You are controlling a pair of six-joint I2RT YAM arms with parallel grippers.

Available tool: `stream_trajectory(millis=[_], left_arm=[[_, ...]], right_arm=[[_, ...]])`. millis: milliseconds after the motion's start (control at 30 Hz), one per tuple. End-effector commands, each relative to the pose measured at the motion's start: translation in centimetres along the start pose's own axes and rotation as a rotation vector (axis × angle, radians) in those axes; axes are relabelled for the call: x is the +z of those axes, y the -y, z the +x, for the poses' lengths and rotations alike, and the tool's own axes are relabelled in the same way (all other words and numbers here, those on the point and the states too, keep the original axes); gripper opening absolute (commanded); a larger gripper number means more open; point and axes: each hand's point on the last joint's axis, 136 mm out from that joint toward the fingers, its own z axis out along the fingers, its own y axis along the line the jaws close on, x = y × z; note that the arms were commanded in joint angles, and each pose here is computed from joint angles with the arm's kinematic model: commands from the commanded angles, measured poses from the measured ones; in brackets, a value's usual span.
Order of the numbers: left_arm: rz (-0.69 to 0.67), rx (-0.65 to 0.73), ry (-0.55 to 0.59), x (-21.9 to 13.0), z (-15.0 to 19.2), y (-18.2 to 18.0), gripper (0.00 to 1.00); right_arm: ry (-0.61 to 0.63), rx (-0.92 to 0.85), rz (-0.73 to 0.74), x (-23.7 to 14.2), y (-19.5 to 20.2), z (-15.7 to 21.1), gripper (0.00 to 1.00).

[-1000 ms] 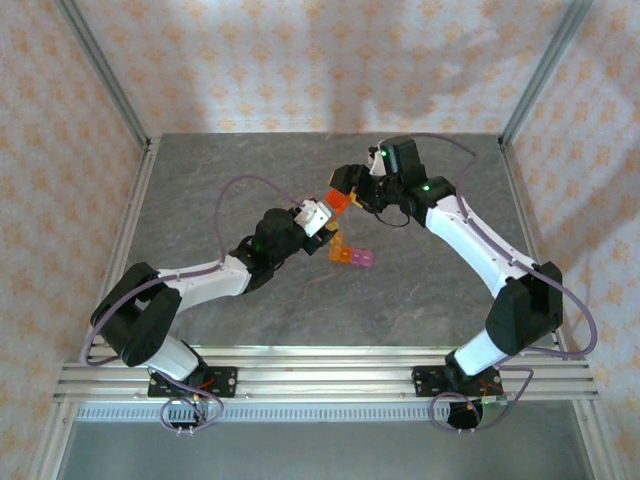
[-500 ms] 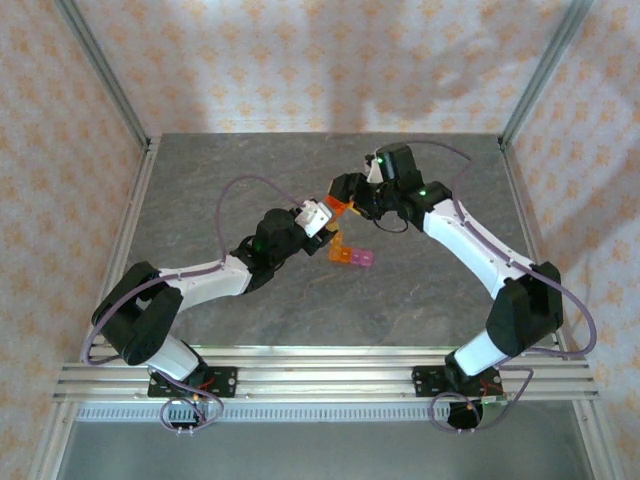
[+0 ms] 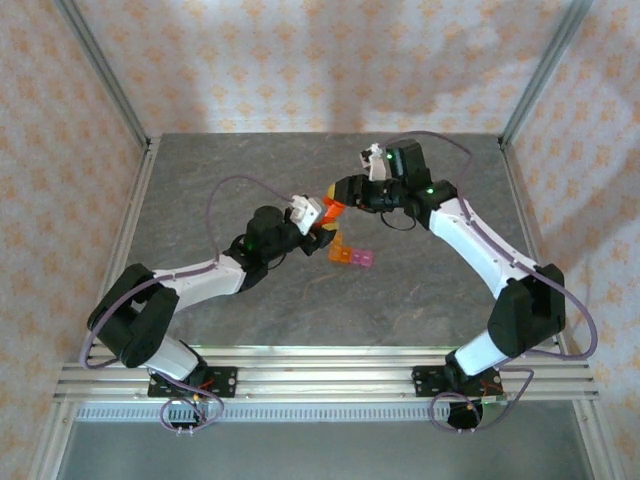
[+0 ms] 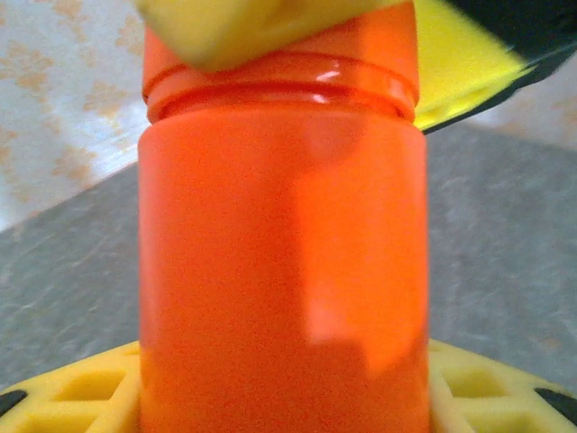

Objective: Sort the pills into containers

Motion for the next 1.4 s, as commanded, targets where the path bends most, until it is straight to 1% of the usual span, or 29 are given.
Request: stream_trajectory(millis=[0, 67, 167, 200, 233, 267, 333, 400, 467, 533, 600, 733, 1167, 1367], left_arm=[[0.121, -0.127, 0.181, -1.9, -4.9, 1.2, 0.0], [0.141, -0.145, 0.177, -1.9, -4.9, 1.5, 0.0], [0.104, -0.134, 0.162, -1.8, -4.5, 1.0, 0.0], [0.076, -0.122, 0.154, -1.7, -4.2, 0.5, 0.0], [0.044, -0.105, 0.141, -1.7, -3.9, 0.0, 0.0], [0.019, -0.09, 0.13, -1.6, -3.6, -0.3, 0.0], [-0.049, -0.043, 0.115, -1.7, -3.2, -1.3, 0.0], [-0.111, 0.01, 0.097, -1.8, -2.8, -2.1, 0.0], [-0.152, 0.07, 0.068, -1.8, -2.3, -2.6, 0.0], [-0.192, 0.129, 0.038, -1.6, -1.9, -3.0, 0.0], [-0.22, 0.186, 0.007, -1.3, -1.5, -3.0, 0.0], [-0.23, 0.235, -0.021, -0.8, -0.9, -2.7, 0.0], [-0.196, 0.254, -0.038, 0.6, -0.3, -1.4, 0.0], [-0.195, 0.254, -0.029, 0.8, -0.7, -1.3, 0.0]], right_arm=[[-0.022, -0.207, -0.157, -1.5, -2.9, -0.6, 0.42], [-0.047, -0.205, -0.186, -1.5, -3.3, -0.7, 0.44], [-0.032, -0.174, -0.177, -1.7, -3.7, -1.5, 0.62], [-0.002, -0.145, -0.135, -2.0, -3.4, -2.1, 0.68], [0.024, -0.114, -0.1, -2.5, -3.2, -2.8, 0.72], [0.047, -0.078, -0.082, -2.9, -3.0, -3.3, 0.74], [0.108, 0.059, 0.01, -4.0, -1.3, -4.5, 0.79], [0.146, 0.163, 0.049, -4.6, -0.3, -4.9, 0.8], [0.171, 0.26, 0.13, -5.0, 1.2, -4.7, 0.81], [0.196, 0.325, 0.16, -5.0, 2.0, -4.5, 0.81], [0.226, 0.352, 0.178, -5.0, 2.4, -4.4, 0.81], [0.237, 0.351, 0.203, -4.4, 2.4, -3.9, 0.82], [0.147, 0.309, 0.197, -0.9, 1.1, -1.6, 0.81], [0.113, 0.311, 0.22, 0.1, 1.8, -0.4, 0.8]])
